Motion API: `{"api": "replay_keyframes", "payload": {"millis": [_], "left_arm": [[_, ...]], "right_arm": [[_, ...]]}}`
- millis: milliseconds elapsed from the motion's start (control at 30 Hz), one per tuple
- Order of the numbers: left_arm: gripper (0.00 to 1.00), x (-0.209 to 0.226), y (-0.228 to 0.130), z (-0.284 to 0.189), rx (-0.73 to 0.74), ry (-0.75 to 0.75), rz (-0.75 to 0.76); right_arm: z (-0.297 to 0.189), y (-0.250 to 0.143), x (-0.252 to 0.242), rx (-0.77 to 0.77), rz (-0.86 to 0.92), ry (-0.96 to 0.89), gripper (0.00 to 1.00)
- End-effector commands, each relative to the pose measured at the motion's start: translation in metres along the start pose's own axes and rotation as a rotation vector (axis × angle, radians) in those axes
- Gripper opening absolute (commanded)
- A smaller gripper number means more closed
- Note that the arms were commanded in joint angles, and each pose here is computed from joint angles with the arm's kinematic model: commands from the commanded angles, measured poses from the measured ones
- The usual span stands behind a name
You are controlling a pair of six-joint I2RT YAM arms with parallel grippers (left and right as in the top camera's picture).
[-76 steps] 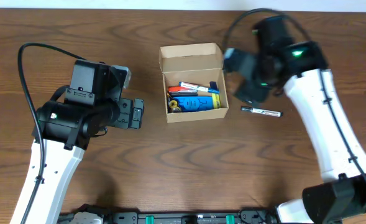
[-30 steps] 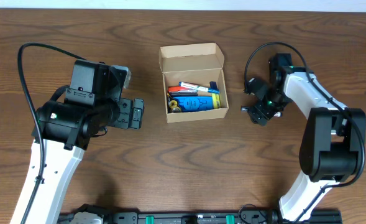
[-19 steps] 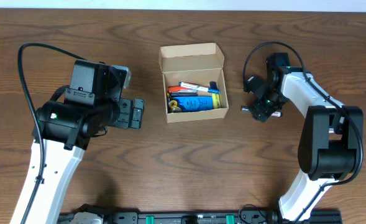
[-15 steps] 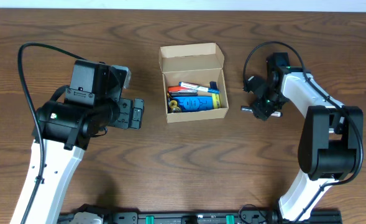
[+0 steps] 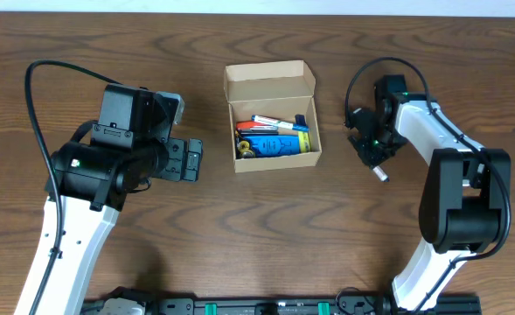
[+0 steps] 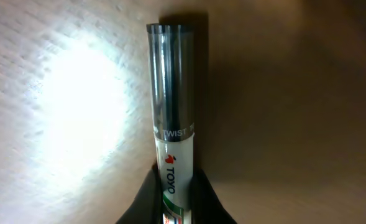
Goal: Pack container
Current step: 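Grasp the black-capped white marker with the right gripper, then lower the black-capped marker into the box and release it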
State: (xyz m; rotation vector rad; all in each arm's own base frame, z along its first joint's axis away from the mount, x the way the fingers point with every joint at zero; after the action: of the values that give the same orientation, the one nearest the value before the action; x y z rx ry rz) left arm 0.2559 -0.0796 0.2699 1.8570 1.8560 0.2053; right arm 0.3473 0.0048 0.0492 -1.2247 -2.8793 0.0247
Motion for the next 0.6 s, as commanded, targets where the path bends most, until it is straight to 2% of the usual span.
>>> {"api": "replay_keyframes", "payload": {"millis": [0,200,367,467,567], "left_arm": [[0.95,0.001,0.002,-0.003,-0.011,0.004,-0.009],[0.95,0.001,0.002,-0.003,-0.011,0.004,-0.009],[0.95,0.001,0.002,-0.003,-0.011,0.004,-0.009],[0.95,0.001,0.002,-0.003,-0.011,0.004,-0.009],[0.95,0.001,0.002,-0.003,-0.011,0.004,-0.009]], "right_arm": [[-0.026,0.022,0.001,-0.072,0.072,-0.003,0.01],[-0.119,0.059,0.004,-0.243,0.038,-0.126,0.01],[-0.191,0.093,0.032,-0.447,-0.062,-0.24,0.01],[-0.205,0.116,0.063,-0.523,-0.247,-0.262,0.01],[-0.198,0.135,0.1,-0.546,-0.508,-0.229,0.01]]}}
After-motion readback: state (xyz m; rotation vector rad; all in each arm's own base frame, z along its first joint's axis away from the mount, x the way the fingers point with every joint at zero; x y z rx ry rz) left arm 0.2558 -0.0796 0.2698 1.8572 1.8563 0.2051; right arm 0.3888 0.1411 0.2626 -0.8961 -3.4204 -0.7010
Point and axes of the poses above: each gripper's point midway between its finger pads, its own z axis out along the fingers, its own x axis along the line the jaws close on, y = z × x, the point moved 5 cm from there along -z, back along the fingers, and after that the axes turned 12 degrees about -z, right-handed, at the moved point
